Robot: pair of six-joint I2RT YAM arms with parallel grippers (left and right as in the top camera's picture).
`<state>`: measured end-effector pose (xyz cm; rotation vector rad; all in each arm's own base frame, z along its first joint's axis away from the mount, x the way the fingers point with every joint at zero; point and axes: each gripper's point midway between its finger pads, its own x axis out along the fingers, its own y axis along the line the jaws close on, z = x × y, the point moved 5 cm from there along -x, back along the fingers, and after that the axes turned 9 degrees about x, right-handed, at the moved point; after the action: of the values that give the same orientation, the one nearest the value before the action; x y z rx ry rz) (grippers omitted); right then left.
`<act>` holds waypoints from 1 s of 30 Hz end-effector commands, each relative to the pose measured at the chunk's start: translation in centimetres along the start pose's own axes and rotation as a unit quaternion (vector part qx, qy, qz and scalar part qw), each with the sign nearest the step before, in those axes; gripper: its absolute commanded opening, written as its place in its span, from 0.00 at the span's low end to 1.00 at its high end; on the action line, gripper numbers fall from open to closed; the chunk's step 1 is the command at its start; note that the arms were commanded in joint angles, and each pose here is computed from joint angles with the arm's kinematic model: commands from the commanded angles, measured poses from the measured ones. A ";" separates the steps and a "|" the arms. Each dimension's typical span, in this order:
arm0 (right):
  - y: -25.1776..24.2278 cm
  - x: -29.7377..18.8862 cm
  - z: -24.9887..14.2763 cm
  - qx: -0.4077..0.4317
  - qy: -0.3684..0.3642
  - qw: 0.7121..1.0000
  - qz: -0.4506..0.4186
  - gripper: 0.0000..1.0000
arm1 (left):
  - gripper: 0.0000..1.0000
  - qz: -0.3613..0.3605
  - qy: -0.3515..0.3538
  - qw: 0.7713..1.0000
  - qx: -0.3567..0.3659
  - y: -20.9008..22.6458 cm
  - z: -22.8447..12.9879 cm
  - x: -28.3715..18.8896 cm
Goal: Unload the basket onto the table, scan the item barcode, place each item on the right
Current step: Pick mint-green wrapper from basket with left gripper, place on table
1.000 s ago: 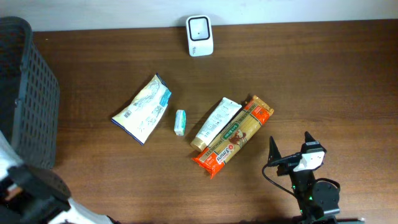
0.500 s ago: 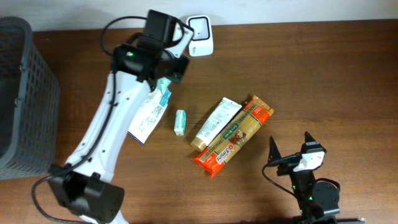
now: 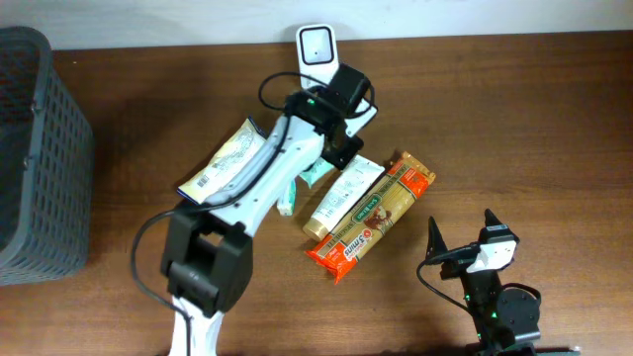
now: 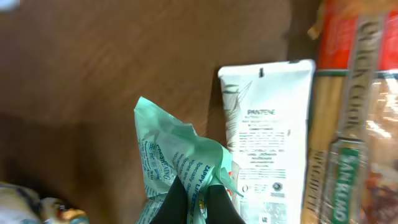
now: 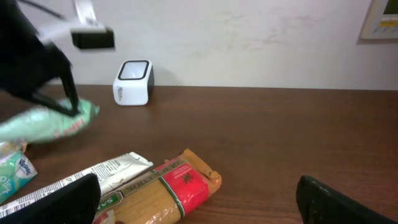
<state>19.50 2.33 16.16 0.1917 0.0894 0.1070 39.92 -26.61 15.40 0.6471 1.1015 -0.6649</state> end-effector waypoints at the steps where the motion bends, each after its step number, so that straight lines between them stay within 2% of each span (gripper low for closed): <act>1: 0.0 0.0 -0.3 -0.004 0.002 1.000 -0.001 0.99 | 0.00 0.004 0.038 0.999 -0.029 0.1 -1.1 2.8; 3: 0.0 0.0 -0.3 -0.004 0.002 1.000 -0.001 0.99 | 0.00 -0.001 0.058 0.997 -0.041 -0.1 -1.7 3.8; 4: 0.0 0.0 -0.3 -0.004 0.002 1.000 -0.001 0.99 | 0.06 -0.002 0.061 0.997 -0.041 -0.1 -1.8 4.0; 5: 0.0 0.0 -0.3 -0.004 0.002 1.000 -0.001 0.99 | 0.42 -0.002 0.061 0.997 -0.041 -0.1 -1.8 4.1; 6: 0.0 0.0 -0.3 -0.004 0.002 1.000 -0.001 0.99 | 0.99 -0.002 0.061 0.997 -0.041 -0.2 -1.8 4.1; 8: 0.0 0.0 -0.3 -0.004 0.002 1.000 -0.001 0.98 | 0.99 0.004 0.041 0.998 -0.048 0.4 -0.8 2.9; 9: 0.0 0.0 -0.3 -0.004 0.002 1.000 -0.001 0.99 | 0.99 0.015 0.010 0.998 -0.056 1.6 0.5 0.6; 10: 0.0 0.0 -0.3 -0.004 0.002 1.000 -0.001 0.99 | 0.99 0.036 -0.039 0.996 -0.072 3.9 2.1 -3.5; 12: 0.0 0.0 -0.3 -0.004 0.002 1.000 -0.001 0.99 | 0.99 0.077 -0.107 0.985 -0.108 8.3 2.8 -10.1; 14: 0.0 0.0 -0.3 -0.004 0.002 1.000 -0.001 0.99 | 0.99 0.133 -0.147 0.967 -0.159 13.7 0.7 -16.0; 16: 0.0 0.0 -0.3 -0.004 0.002 1.000 -0.001 0.99 | 0.99 0.197 -0.144 0.943 -0.224 19.8 -5.2 -20.8; 19: 0.0 0.0 -0.3 -0.004 0.002 1.000 -0.001 0.98 | 0.99 0.226 -0.105 0.932 -0.264 24.3 -11.2 -22.1; 22: 0.0 0.0 -0.3 -0.004 0.002 1.000 -0.001 0.99 | 0.99 0.247 -0.078 0.935 -0.243 26.4 -14.2 -22.7; 30: 0.0 0.0 -0.3 -0.004 0.002 1.000 -0.001 0.99 | 0.99 0.250 -0.070 0.933 -0.249 26.9 -15.1 -22.9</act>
<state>19.50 2.33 16.16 0.1925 0.0890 0.1070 44.64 5.59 35.48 0.3897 0.8795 0.0246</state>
